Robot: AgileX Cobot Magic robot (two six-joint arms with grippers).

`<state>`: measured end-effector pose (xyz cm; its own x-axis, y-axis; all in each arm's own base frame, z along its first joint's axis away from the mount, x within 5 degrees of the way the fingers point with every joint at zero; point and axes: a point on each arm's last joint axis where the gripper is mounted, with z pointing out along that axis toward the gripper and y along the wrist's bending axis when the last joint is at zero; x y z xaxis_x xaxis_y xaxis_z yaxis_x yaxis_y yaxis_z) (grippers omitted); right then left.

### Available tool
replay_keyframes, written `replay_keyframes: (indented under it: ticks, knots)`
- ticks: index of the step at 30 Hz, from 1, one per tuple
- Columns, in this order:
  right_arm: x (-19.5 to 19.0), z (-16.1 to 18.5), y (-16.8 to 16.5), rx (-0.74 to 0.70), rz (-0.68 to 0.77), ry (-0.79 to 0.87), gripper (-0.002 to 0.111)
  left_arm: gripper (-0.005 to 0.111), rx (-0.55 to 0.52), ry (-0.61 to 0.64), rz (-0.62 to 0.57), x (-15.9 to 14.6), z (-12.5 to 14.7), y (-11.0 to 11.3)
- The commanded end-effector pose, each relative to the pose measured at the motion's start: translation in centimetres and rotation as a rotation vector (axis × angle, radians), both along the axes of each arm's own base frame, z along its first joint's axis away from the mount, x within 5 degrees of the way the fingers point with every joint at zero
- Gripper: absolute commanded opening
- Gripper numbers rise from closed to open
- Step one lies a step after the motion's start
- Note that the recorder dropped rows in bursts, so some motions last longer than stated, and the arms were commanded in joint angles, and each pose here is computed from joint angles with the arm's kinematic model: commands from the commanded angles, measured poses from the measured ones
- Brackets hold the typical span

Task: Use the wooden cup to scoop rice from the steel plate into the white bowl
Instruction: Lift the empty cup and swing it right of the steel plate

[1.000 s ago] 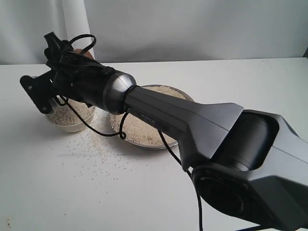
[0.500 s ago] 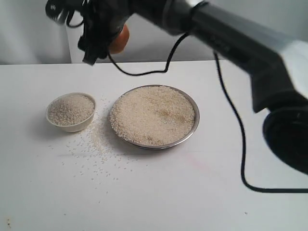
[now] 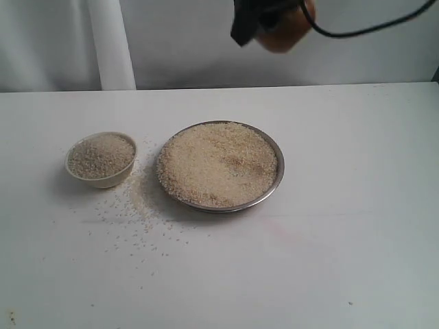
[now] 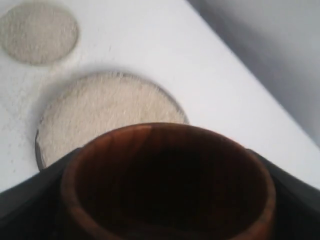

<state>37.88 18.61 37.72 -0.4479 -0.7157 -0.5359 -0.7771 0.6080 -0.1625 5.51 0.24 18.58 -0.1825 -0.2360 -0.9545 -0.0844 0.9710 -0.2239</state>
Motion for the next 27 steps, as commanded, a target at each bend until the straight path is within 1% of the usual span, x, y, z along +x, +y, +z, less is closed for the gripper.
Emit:
replay_keyframes:
  ticks: [1, 3, 5, 7, 9, 11, 14, 16, 19, 22, 27]
  knots:
    - [-1.0, -5.2, -3.3, -0.001, -0.038, 0.075, 0.0, 0.0, -0.005, -0.019, -0.004, 0.0, 0.3, 0.0]
    - [-1.6, -7.4, -4.6, 0.049, -0.066, 0.047, 0.0, 0.0, -0.005, -0.019, -0.004, 0.0, 0.3, 0.0]
    - [-2.1, -9.8, -6.2, 0.155, -0.149, -0.004, 0.0, 0.0, -0.005, -0.019, -0.004, 0.0, 0.3, 0.0]
    - [-2.9, -12.5, -7.8, 0.216, -0.229, -0.043, 0.0, 0.0, -0.005, -0.019, -0.004, 0.0, 0.3, 0.0]
    - [-3.7, -14.9, -9.4, 0.235, -0.31, -0.073, 0.0, 0.0, -0.005, -0.019, -0.004, 0.0, 0.3, 0.0]
    - [-4.5, -17.4, -11.1, 0.216, -0.41, -0.108, 0.0, 0.0, -0.005, -0.019, -0.004, 0.0, 0.3, 0.0]
    - [-5.5, -19.4, -12.7, 0.168, -0.541, -0.153, 0.0, 0.0, -0.005, -0.019, -0.004, 0.0, 0.3, 0.0]
    - [-5.8, -19.9, -12.9, 0.146, -0.552, -0.158, 0.0, 0.0, -0.005, -0.019, -0.004, 0.0, 0.3, 0.0]
    - [-5.9, -19.5, -12.6, 0.145, -0.529, -0.167, 0.0, 0.0, -0.005, -0.019, -0.004, 0.0, 0.3, 0.0]
    - [-6.2, -18.3, -12.2, 0.146, -0.506, -0.217, 0.0, 0.0, -0.005, -0.019, -0.004, 0.0, 0.3, 0.0]
    - [-6.6, -16.2, -12.4, 0.171, -0.513, -0.287, 0.0, 0.0, -0.005, -0.019, -0.004, 0.0, 0.3, 0.0]
